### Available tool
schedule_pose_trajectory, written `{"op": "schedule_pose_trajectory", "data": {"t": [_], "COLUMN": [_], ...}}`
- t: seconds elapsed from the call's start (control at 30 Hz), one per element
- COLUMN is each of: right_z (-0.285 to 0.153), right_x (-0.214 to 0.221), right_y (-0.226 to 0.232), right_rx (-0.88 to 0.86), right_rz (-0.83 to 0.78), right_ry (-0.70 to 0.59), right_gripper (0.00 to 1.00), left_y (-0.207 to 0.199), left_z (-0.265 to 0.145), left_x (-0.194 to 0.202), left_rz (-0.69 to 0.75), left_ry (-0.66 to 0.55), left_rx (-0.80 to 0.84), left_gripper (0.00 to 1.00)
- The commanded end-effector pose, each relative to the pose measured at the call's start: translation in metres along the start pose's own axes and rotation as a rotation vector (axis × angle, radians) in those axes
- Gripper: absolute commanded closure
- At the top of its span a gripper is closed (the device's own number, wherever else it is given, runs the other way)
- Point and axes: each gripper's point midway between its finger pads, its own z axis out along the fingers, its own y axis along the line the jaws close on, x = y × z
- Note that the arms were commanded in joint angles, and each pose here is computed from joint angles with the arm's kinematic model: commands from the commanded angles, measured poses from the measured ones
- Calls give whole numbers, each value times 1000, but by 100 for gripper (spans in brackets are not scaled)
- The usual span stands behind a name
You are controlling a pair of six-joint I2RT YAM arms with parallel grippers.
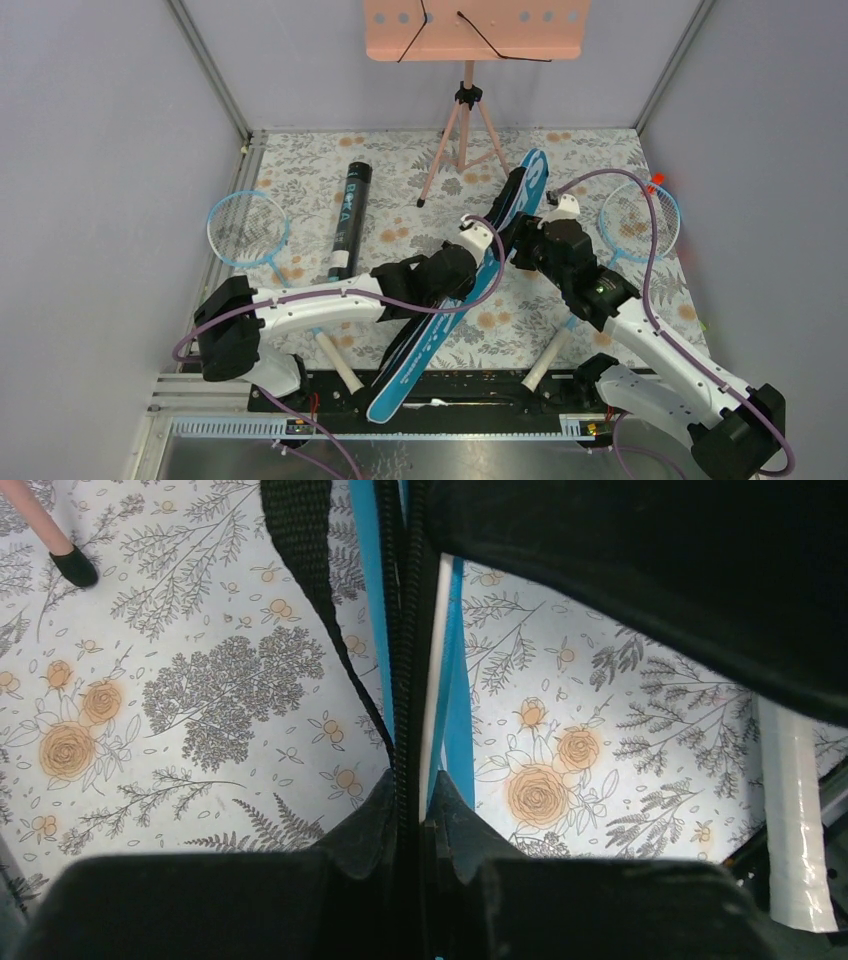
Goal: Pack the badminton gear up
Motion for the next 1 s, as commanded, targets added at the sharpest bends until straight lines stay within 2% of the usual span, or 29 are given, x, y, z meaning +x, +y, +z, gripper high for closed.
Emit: {"op": "schedule_pose_trajectory", "data": {"t": [0.0,0.2,0.37,0.53,0.73,0.97], "right_z": [-2,6,14,-2,-15,6], "right_x": [-7,0,-1,-16,-34,-23], "right_y": [-7,-21,-24,-15,-9,-11], "right_rx": [57,127,161,112,58,100], "right_rz": [49,31,38,40,94,66], "right_ry": [-33,-21,-20,-69,-182,-113], "right_gripper": [31,39,36,33,34,34], "left_y": [2,-4,-11,-12,-18,-21], "left_z": [1,-1,3,5,9,9], "left_x": [-32,-39,-33,-29,-31,-29], "left_rz": [-50,-37,31,39,35,29], "left_ry": [-111,-128,-122,-109,-113,-106], "left_rx": [-46,-29,-57,-65,-43,-29], "left_gripper": [100,100,100,100,100,100]}}
